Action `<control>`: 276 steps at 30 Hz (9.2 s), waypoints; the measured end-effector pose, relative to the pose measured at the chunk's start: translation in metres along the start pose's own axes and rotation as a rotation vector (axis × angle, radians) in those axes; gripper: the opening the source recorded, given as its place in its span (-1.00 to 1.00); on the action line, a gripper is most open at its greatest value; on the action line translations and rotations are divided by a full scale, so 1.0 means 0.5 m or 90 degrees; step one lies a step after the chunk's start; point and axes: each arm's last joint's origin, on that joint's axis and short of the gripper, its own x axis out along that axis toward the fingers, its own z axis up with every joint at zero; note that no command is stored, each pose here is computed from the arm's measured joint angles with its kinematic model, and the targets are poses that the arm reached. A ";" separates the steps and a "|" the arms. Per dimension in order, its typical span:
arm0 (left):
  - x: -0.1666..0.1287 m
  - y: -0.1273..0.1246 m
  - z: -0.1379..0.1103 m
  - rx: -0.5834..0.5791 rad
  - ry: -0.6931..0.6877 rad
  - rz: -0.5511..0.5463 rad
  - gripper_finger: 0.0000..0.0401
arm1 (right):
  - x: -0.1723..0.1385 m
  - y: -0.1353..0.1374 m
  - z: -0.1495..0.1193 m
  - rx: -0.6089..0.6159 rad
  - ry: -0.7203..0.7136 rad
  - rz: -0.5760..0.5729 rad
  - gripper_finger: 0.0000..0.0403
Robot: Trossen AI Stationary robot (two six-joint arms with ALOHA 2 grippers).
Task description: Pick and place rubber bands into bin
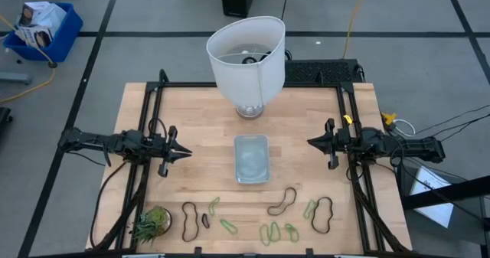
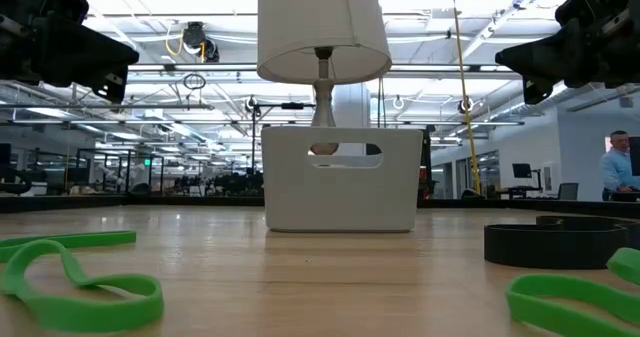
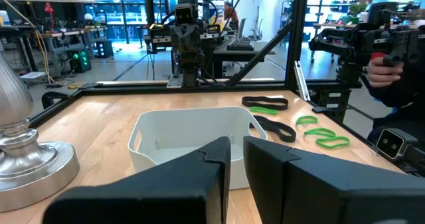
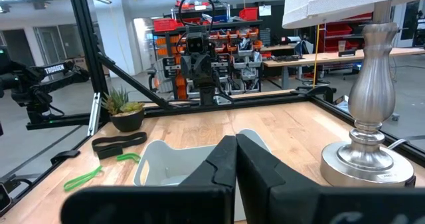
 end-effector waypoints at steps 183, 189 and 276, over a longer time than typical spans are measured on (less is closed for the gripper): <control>-0.004 0.004 0.052 -0.024 -0.121 0.059 -0.87 | 0.233 0.259 0.043 -0.257 0.398 0.151 -0.99; -0.004 0.004 0.052 -0.024 -0.121 0.060 -0.87 | 0.211 0.223 0.106 -0.255 0.328 0.037 -1.00; -0.004 0.004 0.050 -0.021 -0.117 0.060 -0.87 | 0.334 0.109 0.121 -0.219 0.173 0.030 -0.60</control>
